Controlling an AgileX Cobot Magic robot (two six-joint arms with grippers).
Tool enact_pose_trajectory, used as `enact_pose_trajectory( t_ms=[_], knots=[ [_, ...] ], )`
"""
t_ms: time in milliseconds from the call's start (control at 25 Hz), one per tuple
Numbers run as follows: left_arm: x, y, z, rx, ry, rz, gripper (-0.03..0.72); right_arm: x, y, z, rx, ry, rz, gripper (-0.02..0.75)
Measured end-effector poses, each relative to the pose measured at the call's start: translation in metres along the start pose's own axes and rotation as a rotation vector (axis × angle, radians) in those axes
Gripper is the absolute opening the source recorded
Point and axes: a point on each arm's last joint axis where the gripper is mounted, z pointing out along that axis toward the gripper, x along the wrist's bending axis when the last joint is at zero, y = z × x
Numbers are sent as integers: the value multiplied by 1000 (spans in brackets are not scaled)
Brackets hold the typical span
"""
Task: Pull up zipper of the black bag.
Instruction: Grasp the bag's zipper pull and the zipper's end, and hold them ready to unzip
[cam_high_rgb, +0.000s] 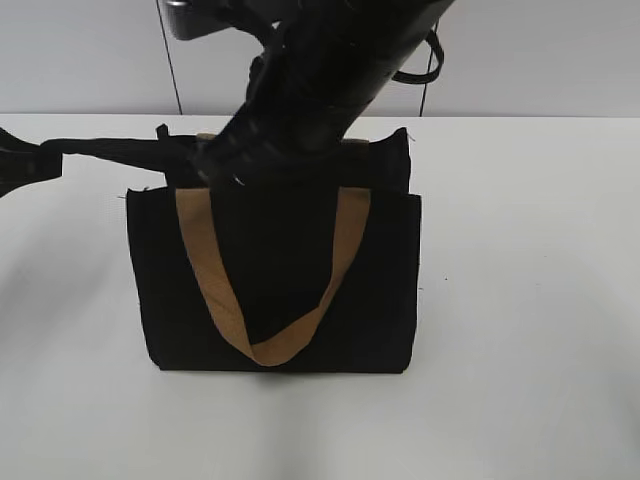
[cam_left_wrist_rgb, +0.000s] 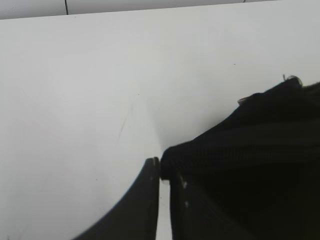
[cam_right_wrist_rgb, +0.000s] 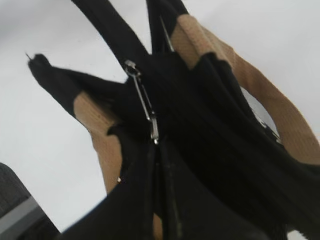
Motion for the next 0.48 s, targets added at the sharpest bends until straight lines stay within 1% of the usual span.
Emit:
enact_pose_trajectory(
  t_ms=[280,480],
  knots=[
    [-1,-1,1,6,-11,-1,20,-9,-7,-27,68,-116,-67,-15],
    [-1,-2,3,13,-21,-2,20,-13,-14,-39,144,-166,-93,-15]
  ],
)
